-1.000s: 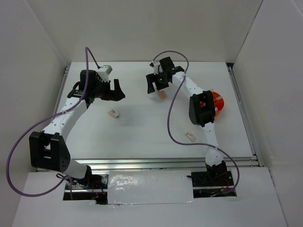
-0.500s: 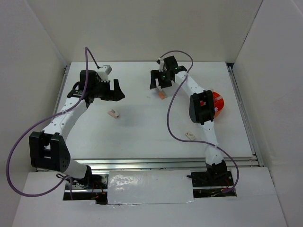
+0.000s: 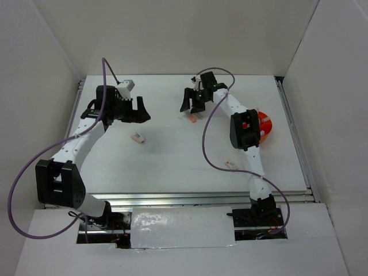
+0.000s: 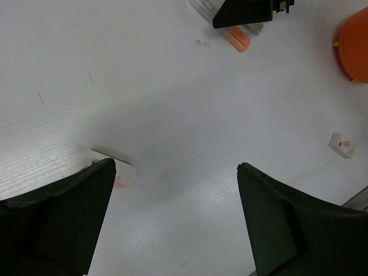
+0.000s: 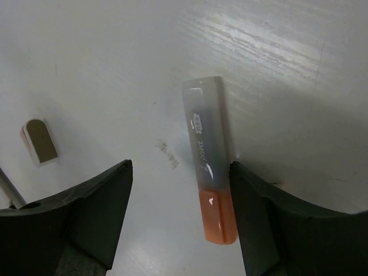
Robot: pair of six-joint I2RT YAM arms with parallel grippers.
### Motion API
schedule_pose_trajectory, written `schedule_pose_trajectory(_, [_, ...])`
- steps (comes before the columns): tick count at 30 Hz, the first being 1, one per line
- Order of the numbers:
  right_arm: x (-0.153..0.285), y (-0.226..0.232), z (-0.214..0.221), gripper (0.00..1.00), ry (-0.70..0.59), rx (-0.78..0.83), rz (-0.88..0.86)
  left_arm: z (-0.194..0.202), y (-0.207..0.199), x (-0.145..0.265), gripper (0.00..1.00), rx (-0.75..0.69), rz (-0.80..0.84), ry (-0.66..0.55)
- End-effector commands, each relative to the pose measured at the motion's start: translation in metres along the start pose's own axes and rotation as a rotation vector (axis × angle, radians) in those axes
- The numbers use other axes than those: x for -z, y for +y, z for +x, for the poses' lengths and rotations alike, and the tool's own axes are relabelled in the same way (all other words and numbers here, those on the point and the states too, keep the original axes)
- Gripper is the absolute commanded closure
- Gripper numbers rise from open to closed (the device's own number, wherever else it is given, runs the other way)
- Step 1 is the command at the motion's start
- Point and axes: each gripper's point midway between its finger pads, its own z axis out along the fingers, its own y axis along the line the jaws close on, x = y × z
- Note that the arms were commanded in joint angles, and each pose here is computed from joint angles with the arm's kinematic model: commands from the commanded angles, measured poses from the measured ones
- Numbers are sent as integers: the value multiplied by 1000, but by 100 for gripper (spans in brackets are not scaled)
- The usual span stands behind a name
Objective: Sort the stationery into containers
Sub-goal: Move the pen to the center of the board.
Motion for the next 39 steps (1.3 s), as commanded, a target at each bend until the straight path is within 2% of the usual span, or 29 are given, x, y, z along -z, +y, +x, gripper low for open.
schedule_pose_trajectory(1, [-11, 17, 17, 26, 49, -19, -49, -12, -1, 5, 1, 31, 9, -21])
schedule_pose_trajectory(8, [-18, 30, 40, 38, 120, 66, 72, -12, 0, 13, 1, 38, 2, -20])
schedule_pose_trajectory(12, [-17, 32, 71, 43, 215, 214, 187, -15, -3, 21, 1, 21, -1, -38])
schedule_pose_trajectory(16, [-9, 39, 95, 44, 252, 339, 287, -15, -6, 29, 1, 8, -3, -48])
schedule_pose_trajectory(18, [-10, 34, 104, 51, 270, 347, 321, -13, -7, 33, 1, 6, -3, -52])
schedule_pose_trajectory(25, [-10, 34, 104, 62, 291, 351, 347, 2, -11, 49, 1, -5, -12, -52])
schedule_pose_trajectory(28, [-3, 36, 105, 50, 274, 338, 357, 8, -13, 55, 1, -19, -11, -52])
schedule_pose_trajectory(29, [0, 31, 111, 34, 281, 300, 357, 10, -14, 57, 1, -27, -14, -54])
schedule_pose_trajectory(31, [11, 39, 96, 22, 211, 210, 329, 9, -12, 60, 1, -29, -23, -65])
schedule_pose_trajectory(32, [15, 40, 90, 13, 191, 170, 293, 12, -11, 59, 1, -24, -24, -60])
schedule_pose_trajectory(35, [13, 42, 80, 11, 163, 87, 248, 12, -11, 56, 1, -14, -17, -57])
schedule_pose_trajectory(39, [1, 50, 71, 11, 116, 24, 308, 13, -8, 52, 1, -2, -17, -49])
